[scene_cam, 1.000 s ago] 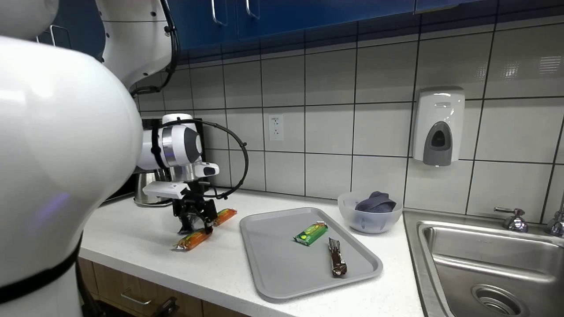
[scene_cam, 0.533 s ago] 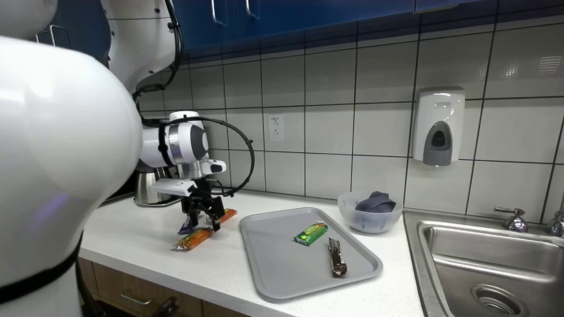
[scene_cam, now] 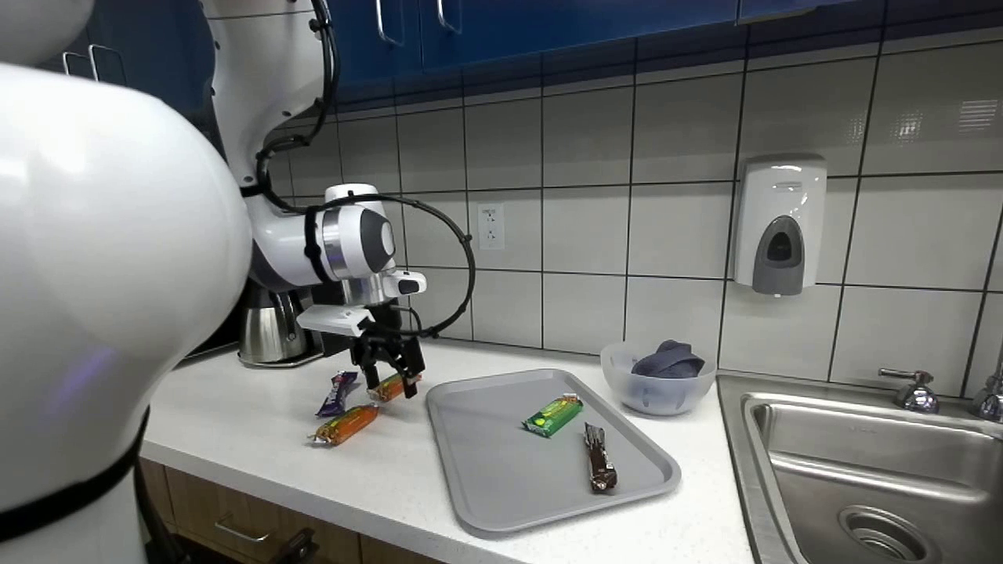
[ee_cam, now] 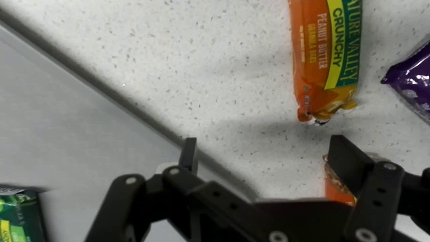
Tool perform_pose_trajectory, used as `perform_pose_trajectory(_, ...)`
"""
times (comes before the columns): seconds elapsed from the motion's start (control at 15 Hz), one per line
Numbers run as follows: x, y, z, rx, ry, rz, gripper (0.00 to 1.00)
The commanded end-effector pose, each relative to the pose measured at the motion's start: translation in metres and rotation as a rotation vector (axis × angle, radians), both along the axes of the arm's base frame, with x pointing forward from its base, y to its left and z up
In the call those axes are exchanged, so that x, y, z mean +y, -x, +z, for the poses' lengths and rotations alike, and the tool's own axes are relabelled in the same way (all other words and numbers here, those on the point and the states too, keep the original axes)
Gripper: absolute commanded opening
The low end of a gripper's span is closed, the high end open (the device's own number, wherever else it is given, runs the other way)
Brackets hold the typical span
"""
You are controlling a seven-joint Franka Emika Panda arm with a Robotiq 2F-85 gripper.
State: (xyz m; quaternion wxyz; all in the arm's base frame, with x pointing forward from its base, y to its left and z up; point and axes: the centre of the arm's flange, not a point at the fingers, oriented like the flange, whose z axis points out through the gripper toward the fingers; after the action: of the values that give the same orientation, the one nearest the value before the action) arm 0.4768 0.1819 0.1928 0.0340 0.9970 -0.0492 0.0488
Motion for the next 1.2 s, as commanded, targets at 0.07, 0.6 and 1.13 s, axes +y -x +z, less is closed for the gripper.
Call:
perform_pose_trajectory(0.07, -0.030, 0.003, 0.022, -0.024, 0.005, -0.043, 1.00)
perform_pose_trajectory(0.6, -0.086, -0.001, 0.035, -0.044, 0.019, -0.111, 1.00)
perform_pose_trajectory(1.13, -0.136, -0.011, 0.036, -0.055, 0.013, -0.175, 1.00)
